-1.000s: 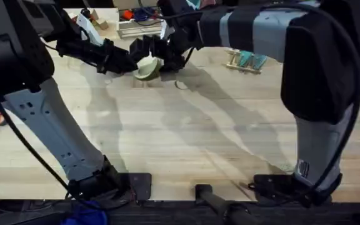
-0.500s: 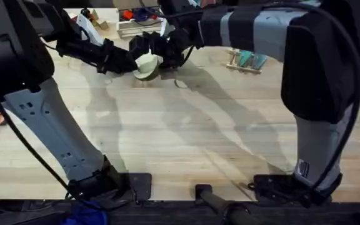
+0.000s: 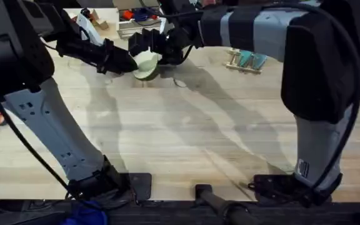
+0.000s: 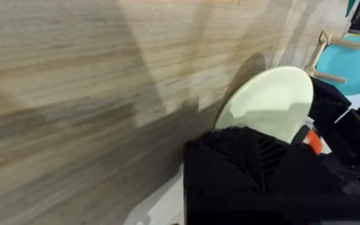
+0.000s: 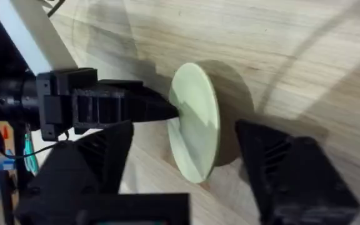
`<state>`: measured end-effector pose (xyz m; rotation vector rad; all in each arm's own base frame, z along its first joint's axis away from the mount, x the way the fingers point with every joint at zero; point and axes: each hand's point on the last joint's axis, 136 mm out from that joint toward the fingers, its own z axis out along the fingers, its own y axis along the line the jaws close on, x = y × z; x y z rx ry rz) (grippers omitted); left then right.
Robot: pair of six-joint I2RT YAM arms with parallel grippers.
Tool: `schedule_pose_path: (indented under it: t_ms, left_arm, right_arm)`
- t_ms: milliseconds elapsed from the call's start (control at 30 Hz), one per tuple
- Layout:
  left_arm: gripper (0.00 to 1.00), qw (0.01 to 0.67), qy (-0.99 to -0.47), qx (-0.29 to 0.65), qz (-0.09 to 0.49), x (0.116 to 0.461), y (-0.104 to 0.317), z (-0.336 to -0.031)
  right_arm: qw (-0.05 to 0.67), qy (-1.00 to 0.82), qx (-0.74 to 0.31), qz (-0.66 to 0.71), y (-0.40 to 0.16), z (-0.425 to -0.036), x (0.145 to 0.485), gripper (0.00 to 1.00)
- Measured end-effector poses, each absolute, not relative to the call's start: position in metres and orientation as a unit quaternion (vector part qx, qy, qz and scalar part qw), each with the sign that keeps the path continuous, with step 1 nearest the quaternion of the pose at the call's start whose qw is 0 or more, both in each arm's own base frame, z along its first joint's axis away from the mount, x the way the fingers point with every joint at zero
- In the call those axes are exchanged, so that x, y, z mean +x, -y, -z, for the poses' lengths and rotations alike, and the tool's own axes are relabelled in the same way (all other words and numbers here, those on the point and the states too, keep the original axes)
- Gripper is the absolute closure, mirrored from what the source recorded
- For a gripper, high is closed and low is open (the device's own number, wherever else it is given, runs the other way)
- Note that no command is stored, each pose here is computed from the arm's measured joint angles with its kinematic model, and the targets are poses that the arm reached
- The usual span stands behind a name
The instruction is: Pick up the plates from the table one by one and place each into a slot on the dish rack.
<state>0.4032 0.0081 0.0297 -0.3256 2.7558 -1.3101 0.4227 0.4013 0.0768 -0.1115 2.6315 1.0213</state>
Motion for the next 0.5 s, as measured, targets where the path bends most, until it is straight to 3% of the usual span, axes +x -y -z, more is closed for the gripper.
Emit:
schedule_pose_path:
  t_ms: [400,500]
  left_arm:
    - [0.96,0.038,-0.898,-0.105,0.426,0.404,-0.008,-0.03]
    - [0.959,0.039,-0.898,-0.105,0.426,0.405,-0.009,-0.031]
  right_arm:
    - [0.163,-0.926,-0.02,-0.34,-0.39,-0.068,0.432,0.937]
    - [0.165,-0.923,-0.023,-0.348,-0.392,-0.072,0.433,0.965]
